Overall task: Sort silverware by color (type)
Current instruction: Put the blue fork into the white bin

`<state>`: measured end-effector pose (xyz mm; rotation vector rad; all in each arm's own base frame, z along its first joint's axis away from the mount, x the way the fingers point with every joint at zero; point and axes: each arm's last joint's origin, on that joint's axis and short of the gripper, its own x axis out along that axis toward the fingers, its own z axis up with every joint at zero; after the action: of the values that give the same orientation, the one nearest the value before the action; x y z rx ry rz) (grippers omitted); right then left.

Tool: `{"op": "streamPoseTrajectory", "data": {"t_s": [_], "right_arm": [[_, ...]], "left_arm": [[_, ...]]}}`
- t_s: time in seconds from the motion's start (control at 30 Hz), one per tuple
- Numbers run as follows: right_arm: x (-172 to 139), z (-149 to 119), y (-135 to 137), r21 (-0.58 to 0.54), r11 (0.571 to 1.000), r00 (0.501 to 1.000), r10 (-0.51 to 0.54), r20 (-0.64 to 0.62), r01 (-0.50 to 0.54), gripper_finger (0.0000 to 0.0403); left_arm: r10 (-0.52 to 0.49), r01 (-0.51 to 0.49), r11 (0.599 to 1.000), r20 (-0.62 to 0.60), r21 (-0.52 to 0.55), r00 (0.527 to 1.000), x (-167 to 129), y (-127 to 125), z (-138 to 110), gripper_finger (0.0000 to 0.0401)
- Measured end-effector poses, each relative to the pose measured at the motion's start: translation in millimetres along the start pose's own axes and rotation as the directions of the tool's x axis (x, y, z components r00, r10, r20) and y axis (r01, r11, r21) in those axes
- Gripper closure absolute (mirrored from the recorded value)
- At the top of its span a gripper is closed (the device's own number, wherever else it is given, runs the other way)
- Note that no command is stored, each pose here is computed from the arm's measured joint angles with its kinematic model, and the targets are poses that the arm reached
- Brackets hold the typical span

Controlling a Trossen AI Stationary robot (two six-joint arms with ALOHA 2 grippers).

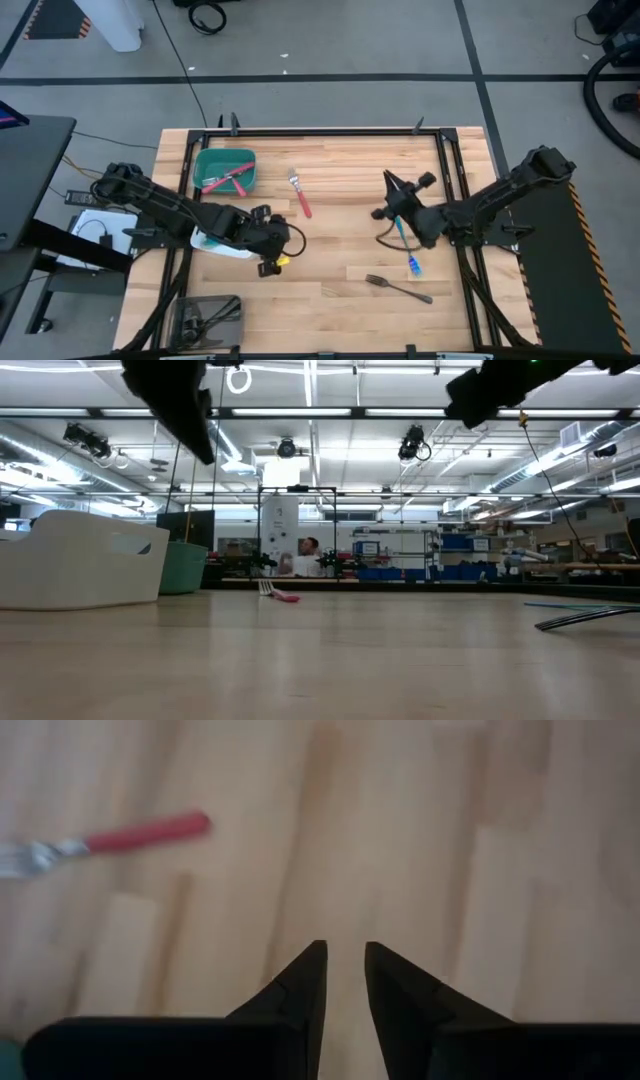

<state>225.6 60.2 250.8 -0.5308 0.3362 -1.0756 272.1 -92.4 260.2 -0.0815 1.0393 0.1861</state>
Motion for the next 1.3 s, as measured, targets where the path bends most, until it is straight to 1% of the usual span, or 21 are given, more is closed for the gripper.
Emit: {"op": "streamPoseTrajectory", "data": {"t_s": [0.07, 0.17, 0.27, 0.4, 0.5, 0.63, 0.7, 0.83, 1.0, 1.07, 1.1, 1.17, 1.23, 1.3], "right_arm": [[-12, 1, 0, 0.035, 0.999, 1.000, -0.006, 0.001, 0.006, 0.0366], [-28, 1, 1, 0.139, 0.989, 0.999, 0.039, 0.033, -0.043, 0.0367], [-41, 1, 4, 0.255, 0.962, 0.994, 0.084, 0.063, -0.097, 0.0367], [-54, -1, 5, 0.331, 0.931, 0.987, 0.130, 0.095, -0.155, 0.0367], [-59, -1, 5, 0.382, 0.908, 0.984, 0.145, 0.105, -0.175, 0.0367], [-58, -2, 5, 0.388, 0.905, 0.984, 0.145, 0.105, -0.175, 0.0367], [-54, -1, 5, 0.385, 0.908, 0.986, 0.136, 0.098, -0.164, 0.0367], [-44, 3, 5, 0.376, 0.910, 0.984, 0.147, 0.102, -0.174, 0.0367], [-35, 5, 3, 0.320, 0.936, 0.989, 0.121, 0.087, -0.143, 0.0367], [-32, 7, 1, 0.320, 0.936, 0.989, 0.122, 0.089, -0.144, 0.0367], [-29, 8, -1, 0.330, 0.930, 0.985, 0.137, 0.101, -0.163, 0.0368], [-26, 11, -3, 0.355, 0.900, 0.965, 0.211, 0.155, -0.253, 0.0371], [-22, 12, -4, 0.380, 0.846, 0.925, 0.309, 0.220, -0.373, 0.0377], [-16, 11, -4, 0.387, 0.773, 0.864, 0.430, 0.263, -0.503, 0.0384]], "left_arm": [[0.042, -0.041, 0.999, 0.049, -0.007, 0.998, 0, 1, 3, 0.0319], [0.112, -0.110, 0.994, 0.121, -0.026, 0.986, 0, 2, 7, 0.0319], [0.171, -0.166, 0.985, 0.171, -0.045, 0.970, -1, 3, 10, 0.0319], [0.222, -0.212, 0.975, 0.216, -0.067, 0.951, -2, 3, 13, 0.0319], [0.257, -0.245, 0.966, 0.240, -0.081, 0.936, -2, 4, 14, 0.0319], [0.280, -0.276, 0.960, 0.249, -0.049, 0.927, -2, 5, 15, 0.0319], [0.280, -0.278, 0.960, 0.250, -0.043, 0.927, -2, 5, 15, 0.0319], [0.278, -0.276, 0.960, 0.254, -0.043, 0.927, -2, 5, 15, 0.0319], [0.279, -0.279, 0.960, 0.257, -0.038, 0.925, -2, 4, 15, 0.0319], [0.278, -0.283, 0.959, 0.260, -0.019, 0.925, -2, 4, 16, 0.0319], [0.278, -0.286, 0.958, 0.261, -0.007, 0.925, -2, 4, 16, 0.0319], [0.276, -0.286, 0.958, 0.264, 0.000, 0.924, -2, 4, 16, 0.0319], [0.275, -0.285, 0.959, 0.267, -0.001, 0.924, -3, 4, 17, 0.0319], [0.275, -0.286, 0.958, 0.267, 0.001, 0.924, -3, 4, 16, 0.0319]]}}
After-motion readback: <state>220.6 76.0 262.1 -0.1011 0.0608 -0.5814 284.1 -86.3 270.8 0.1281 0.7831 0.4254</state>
